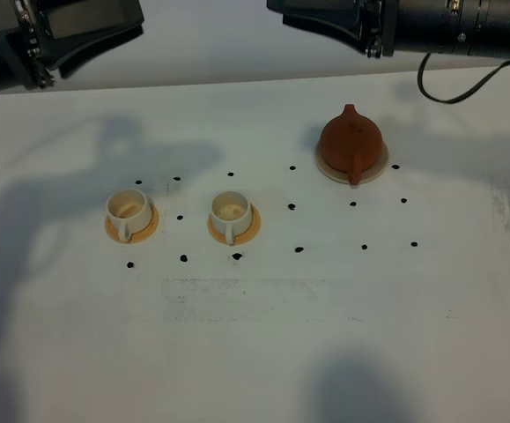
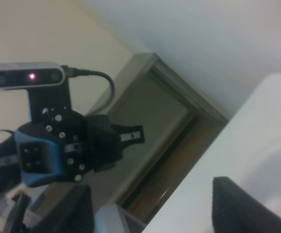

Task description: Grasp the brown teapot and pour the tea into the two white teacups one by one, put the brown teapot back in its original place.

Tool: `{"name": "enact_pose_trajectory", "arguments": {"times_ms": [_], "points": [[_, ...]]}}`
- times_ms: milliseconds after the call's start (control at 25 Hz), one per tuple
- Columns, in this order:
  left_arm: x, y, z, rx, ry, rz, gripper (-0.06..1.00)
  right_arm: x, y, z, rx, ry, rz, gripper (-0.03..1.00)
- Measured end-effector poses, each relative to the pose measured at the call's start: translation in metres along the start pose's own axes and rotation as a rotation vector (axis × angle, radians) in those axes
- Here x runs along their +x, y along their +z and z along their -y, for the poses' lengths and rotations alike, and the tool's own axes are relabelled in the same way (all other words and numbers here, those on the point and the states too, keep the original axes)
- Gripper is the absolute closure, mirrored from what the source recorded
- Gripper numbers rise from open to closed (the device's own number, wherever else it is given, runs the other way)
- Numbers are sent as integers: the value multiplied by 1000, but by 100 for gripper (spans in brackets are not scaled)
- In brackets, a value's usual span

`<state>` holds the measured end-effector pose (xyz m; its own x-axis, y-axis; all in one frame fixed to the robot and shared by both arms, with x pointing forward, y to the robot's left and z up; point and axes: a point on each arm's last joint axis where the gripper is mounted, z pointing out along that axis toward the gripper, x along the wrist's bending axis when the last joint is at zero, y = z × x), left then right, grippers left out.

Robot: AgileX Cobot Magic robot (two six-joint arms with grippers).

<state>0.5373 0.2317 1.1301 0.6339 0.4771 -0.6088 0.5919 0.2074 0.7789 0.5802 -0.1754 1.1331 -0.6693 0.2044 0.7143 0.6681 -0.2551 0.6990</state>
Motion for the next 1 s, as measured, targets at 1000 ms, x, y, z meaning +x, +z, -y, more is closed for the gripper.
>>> {"name": "enact_pose_trajectory", "arguments": {"times_ms": [1000], "points": [[-133,-140,17,-135,354,-806,69,5,43,2,181,-367,417,52]]}}
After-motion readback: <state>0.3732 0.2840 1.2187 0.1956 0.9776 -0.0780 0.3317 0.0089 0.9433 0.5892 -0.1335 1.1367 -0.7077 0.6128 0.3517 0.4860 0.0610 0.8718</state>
